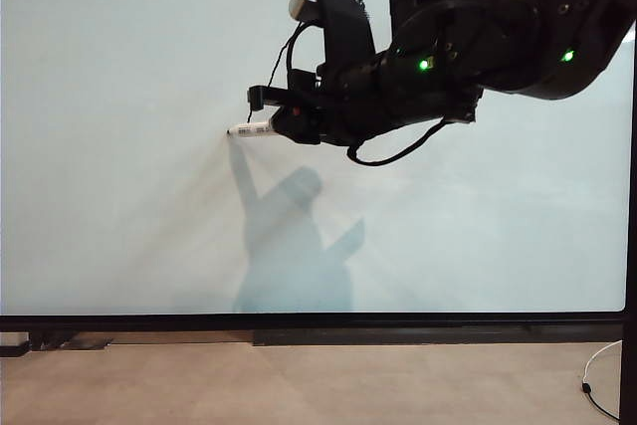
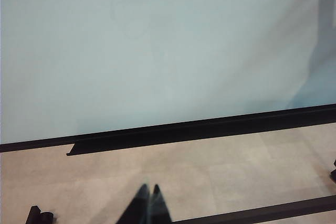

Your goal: Pick up the pen on the shelf to the right of the whiteboard and draw a triangle.

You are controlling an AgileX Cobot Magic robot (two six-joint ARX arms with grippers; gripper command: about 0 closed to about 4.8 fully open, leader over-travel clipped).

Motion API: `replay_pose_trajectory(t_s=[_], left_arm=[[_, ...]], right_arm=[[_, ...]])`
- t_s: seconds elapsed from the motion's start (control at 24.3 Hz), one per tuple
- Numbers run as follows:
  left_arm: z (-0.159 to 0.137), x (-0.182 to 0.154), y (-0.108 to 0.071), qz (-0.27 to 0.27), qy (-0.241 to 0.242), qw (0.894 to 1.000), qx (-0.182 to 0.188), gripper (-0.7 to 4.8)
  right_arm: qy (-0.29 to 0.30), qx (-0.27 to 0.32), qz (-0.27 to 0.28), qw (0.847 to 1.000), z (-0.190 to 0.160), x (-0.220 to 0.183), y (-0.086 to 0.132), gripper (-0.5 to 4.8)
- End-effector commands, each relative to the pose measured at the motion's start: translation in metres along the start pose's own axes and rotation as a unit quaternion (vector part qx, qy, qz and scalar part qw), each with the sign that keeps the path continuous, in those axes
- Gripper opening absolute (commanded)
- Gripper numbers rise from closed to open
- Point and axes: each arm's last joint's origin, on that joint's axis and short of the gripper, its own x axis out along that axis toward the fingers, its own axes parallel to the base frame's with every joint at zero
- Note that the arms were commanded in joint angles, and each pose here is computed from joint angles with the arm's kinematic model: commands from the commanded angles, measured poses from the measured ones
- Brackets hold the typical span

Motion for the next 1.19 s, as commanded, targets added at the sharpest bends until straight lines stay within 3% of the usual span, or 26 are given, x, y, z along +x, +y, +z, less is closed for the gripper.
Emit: replay_pose_trajectory(t_s=[0.04, 1.19], left_arm=[[0.002, 0.000, 0.000, -0.001, -0.007, 1.000, 0.001, -0.05], [0.002, 0.000, 0.000, -0.001, -0.008, 1.000, 0.001, -0.05]], right_arm=[[-0.013, 0.002, 0.001, 1.000, 0.002, 0.005, 0.002, -0.05], [0.018, 0.019, 0.008, 1.000, -0.020, 0.013, 0.008, -0.05]])
